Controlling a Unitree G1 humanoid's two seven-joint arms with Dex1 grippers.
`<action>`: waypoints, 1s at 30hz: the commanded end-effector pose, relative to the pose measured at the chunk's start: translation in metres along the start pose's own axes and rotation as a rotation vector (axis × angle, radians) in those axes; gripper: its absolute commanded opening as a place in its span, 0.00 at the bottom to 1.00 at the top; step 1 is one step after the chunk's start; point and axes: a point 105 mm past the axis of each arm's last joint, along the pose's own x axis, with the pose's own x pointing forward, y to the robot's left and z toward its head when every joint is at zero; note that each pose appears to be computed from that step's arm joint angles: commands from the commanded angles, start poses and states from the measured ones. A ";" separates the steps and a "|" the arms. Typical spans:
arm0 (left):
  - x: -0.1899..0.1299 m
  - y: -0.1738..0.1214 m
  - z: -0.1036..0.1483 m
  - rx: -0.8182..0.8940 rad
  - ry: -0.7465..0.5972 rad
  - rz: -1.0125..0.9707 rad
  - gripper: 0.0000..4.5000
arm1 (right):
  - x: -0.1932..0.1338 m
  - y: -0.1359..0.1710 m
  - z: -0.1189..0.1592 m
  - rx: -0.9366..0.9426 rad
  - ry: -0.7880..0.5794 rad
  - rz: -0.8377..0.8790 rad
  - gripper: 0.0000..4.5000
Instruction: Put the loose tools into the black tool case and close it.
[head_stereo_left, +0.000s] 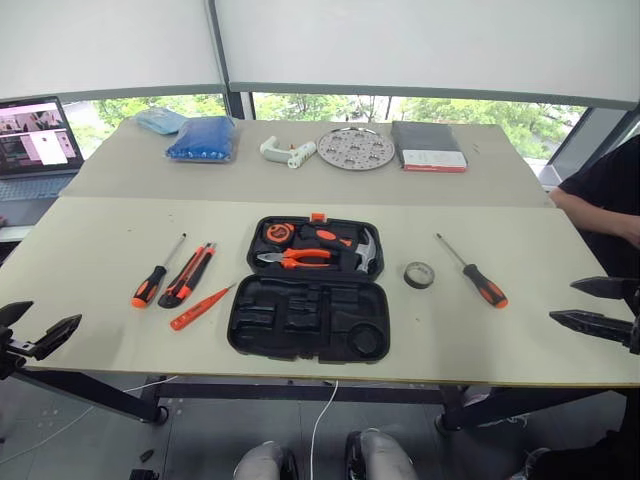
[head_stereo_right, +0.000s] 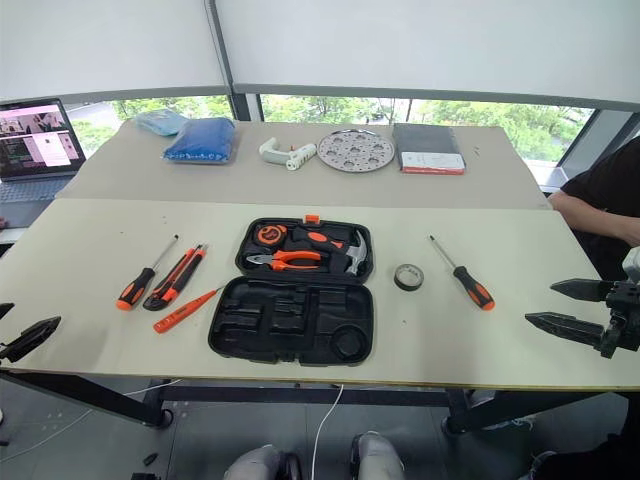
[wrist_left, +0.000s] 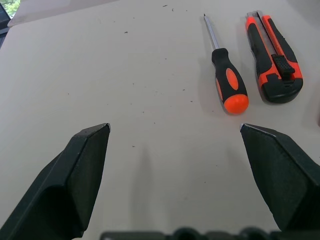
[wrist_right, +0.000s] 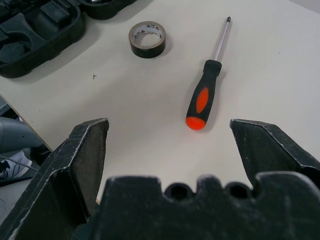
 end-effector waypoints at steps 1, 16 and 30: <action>-0.002 0.004 0.015 0.038 -0.012 0.009 0.99 | -0.004 -0.004 0.006 -0.036 -0.018 -0.024 1.00; 0.088 -0.025 0.042 -0.115 0.226 -0.059 0.99 | 0.048 0.088 0.100 -0.308 -0.224 0.360 1.00; 0.139 -0.043 0.005 -0.039 0.386 -0.152 0.99 | 0.079 0.151 0.141 -0.459 -0.354 0.587 1.00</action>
